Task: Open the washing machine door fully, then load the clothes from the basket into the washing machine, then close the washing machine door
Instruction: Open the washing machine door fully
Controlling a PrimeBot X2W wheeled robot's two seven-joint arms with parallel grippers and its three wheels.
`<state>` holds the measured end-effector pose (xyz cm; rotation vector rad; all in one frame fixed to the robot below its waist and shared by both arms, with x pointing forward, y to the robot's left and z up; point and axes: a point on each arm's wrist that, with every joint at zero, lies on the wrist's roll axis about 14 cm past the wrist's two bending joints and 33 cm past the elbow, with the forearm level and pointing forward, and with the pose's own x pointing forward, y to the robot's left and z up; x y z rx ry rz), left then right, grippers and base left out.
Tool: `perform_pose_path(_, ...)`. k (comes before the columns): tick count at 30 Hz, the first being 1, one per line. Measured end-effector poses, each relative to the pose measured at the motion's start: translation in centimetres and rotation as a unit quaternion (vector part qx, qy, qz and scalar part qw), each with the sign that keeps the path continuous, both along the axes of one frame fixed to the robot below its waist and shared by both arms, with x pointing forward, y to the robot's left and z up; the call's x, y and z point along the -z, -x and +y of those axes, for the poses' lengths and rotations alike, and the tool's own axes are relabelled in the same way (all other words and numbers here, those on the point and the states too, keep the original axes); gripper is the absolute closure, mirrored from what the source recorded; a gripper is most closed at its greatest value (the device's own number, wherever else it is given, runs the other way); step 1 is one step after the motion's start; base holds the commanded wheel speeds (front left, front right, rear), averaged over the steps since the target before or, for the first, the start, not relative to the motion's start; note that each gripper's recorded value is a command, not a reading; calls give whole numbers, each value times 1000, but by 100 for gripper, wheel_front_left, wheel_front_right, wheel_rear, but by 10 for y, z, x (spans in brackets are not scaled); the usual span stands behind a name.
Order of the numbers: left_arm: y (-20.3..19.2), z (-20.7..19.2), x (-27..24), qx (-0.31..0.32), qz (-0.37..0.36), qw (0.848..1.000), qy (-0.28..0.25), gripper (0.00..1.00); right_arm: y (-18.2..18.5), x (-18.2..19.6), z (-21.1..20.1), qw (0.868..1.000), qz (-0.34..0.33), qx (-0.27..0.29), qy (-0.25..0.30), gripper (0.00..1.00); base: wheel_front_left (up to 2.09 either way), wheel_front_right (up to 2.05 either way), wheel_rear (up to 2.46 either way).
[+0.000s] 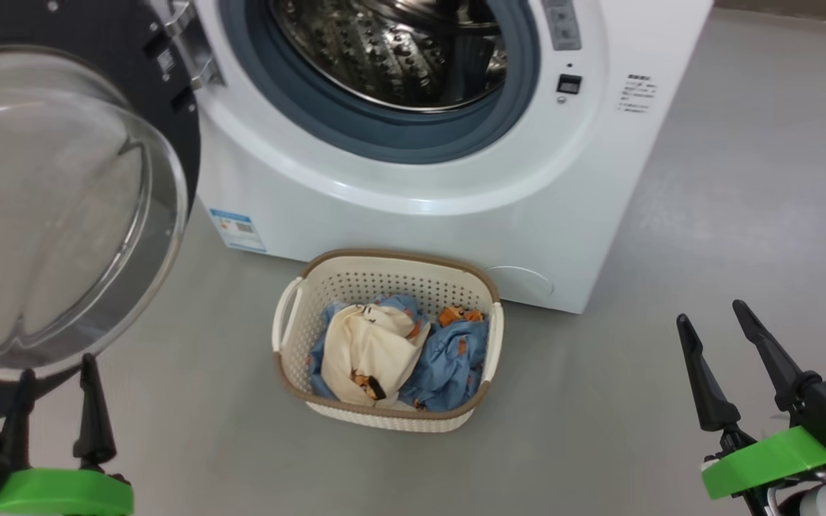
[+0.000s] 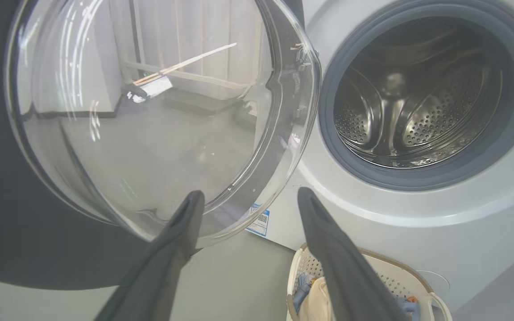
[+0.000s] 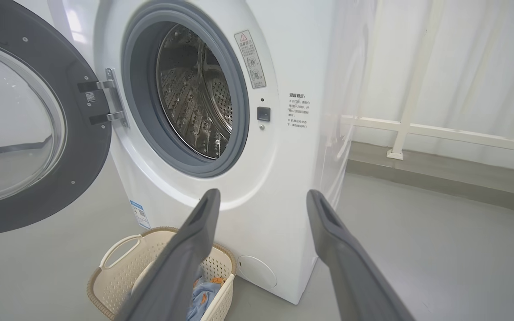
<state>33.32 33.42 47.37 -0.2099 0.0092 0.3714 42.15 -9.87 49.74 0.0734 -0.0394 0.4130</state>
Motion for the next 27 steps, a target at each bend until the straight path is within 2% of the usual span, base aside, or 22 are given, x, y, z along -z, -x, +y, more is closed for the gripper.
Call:
perform_pose_path(12, -24, -62, 0, 107, 0, 994, -25, 0, 28, -8, -54, 997, -6, 78, -1, 0, 0, 0, 0)
perform_pose_path(27, -48, -112, -6, 191, -9, 981, -41, 0, 64, -10, -101, 988, -6, 154, -4, 0, 0, 0, 0)
